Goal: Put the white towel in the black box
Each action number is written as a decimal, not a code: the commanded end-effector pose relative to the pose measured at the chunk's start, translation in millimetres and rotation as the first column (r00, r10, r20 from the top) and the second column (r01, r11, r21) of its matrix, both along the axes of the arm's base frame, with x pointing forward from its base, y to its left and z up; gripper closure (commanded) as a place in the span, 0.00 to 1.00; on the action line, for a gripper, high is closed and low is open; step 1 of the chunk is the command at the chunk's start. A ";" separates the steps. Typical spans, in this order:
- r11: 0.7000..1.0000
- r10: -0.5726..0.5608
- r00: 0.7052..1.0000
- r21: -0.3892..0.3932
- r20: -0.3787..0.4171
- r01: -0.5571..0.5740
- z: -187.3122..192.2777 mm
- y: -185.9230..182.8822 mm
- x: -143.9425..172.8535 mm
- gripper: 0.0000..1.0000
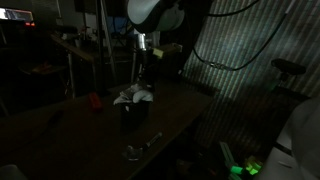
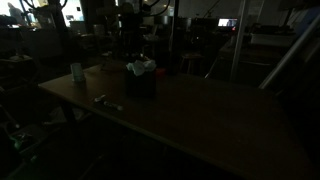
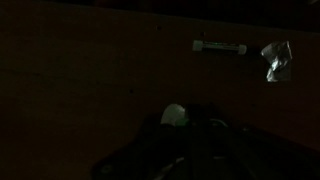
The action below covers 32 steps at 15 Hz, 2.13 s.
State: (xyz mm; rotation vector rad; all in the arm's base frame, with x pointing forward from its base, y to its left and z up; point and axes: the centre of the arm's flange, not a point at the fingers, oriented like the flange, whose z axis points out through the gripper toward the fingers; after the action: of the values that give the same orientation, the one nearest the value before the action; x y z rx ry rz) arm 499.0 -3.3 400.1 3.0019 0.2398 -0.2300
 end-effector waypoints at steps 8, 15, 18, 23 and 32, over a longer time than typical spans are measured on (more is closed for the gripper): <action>1.000 -0.022 1.000 -0.006 -0.016 0.022 -19.7 30.9 -30.4 1.00; 0.999 -0.033 0.999 -0.003 0.030 0.033 -42.2 17.5 -6.2 1.00; 0.999 -0.027 0.999 -0.024 0.036 0.028 -43.5 10.0 2.8 1.00; 0.997 0.011 0.998 -0.080 0.068 -0.005 -20.7 1.3 25.0 1.00; 0.997 0.026 0.990 -0.073 0.135 -0.017 12.7 -6.7 55.1 1.00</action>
State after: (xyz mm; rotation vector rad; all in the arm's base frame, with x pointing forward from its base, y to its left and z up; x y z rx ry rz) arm 541.7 -4.4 406.0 2.9116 0.2393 -0.0351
